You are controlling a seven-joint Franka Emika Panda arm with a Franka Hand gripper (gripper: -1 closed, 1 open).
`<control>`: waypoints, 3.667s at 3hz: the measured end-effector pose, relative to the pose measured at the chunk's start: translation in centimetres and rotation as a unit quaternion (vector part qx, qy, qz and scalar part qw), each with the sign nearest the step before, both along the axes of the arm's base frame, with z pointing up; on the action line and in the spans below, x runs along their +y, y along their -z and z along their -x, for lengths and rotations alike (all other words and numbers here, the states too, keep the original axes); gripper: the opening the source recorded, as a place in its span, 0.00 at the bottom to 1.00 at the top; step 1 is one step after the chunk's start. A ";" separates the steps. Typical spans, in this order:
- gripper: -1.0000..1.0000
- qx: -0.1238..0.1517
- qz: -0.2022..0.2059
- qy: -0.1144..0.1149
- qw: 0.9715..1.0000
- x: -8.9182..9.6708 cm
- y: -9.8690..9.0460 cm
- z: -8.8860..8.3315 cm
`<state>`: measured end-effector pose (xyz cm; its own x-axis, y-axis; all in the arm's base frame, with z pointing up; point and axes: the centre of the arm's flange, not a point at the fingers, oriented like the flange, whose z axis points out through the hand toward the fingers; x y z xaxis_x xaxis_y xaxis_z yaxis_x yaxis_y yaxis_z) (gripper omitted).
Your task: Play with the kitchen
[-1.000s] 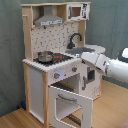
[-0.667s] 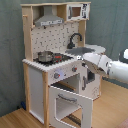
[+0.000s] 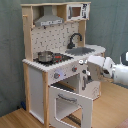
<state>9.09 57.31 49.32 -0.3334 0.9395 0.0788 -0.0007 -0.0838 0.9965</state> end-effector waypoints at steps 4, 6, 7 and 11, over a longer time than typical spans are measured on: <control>1.00 0.125 -0.112 -0.101 0.981 0.7 4.4 3.9; 1.00 0.189 -0.133 -0.133 0.964 1.9 8.8 5.4; 1.00 0.205 -0.128 -0.138 0.960 2.4 11.1 5.8; 1.00 0.191 -0.105 -0.049 0.975 2.9 17.9 6.3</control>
